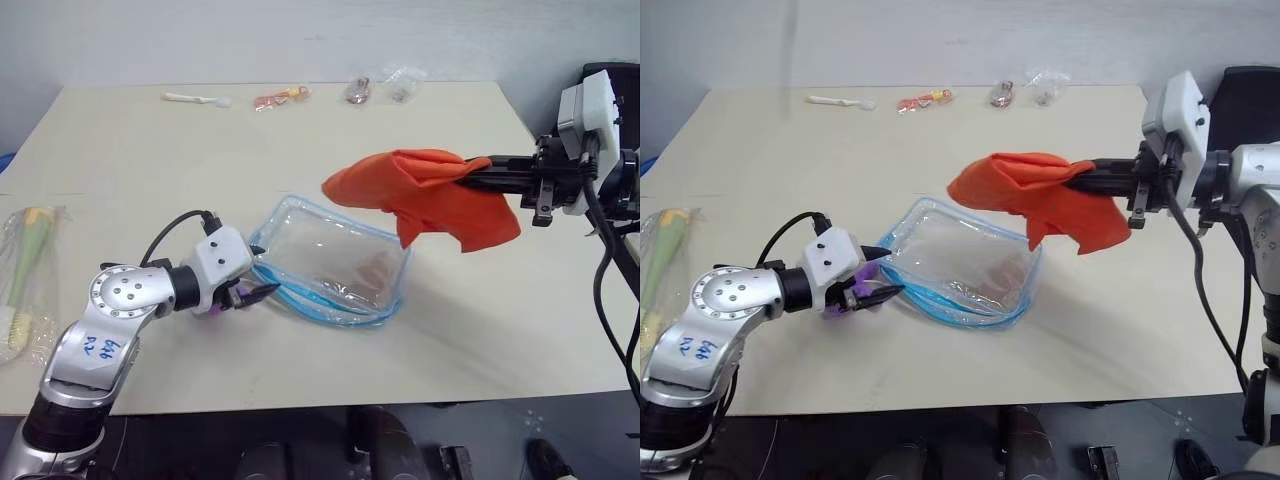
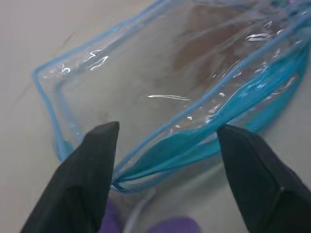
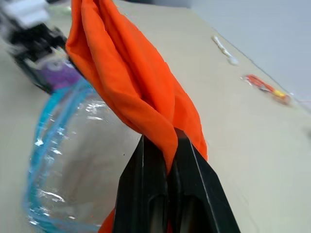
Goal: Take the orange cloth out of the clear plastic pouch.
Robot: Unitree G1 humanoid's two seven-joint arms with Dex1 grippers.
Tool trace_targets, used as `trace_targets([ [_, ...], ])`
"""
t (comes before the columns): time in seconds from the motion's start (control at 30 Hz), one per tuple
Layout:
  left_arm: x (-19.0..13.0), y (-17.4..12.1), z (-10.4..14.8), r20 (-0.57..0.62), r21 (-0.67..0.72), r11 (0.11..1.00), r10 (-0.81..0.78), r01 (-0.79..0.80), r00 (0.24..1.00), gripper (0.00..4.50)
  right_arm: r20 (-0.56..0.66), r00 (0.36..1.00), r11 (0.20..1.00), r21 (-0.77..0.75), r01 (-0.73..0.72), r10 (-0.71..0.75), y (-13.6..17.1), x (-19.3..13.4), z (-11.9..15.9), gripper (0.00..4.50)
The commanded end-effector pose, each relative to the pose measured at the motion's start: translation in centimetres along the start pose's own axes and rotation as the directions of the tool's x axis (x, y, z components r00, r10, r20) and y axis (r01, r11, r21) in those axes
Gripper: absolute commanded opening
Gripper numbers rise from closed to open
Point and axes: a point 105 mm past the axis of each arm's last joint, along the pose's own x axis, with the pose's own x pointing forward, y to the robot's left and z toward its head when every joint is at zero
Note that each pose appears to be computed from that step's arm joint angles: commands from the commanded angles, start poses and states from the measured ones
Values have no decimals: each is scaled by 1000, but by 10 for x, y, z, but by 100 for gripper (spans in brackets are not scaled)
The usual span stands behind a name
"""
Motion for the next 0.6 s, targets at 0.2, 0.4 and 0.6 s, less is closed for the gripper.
trace_targets([
  [0.2,-28,-12,2,-25,-103,987,-130,127,991,441,-79,960,921,-313,234,-270,-49,-13,-16,0],
  [0.4,-77,-19,35,78,-240,898,-361,369,929,441,-81,856,759,-509,406,-511,-82,-42,-27,0],
  [0.6,-82,-4,87,277,-235,832,-439,503,855,441,-46,835,531,-790,306,-548,-67,-62,-40,0],
])
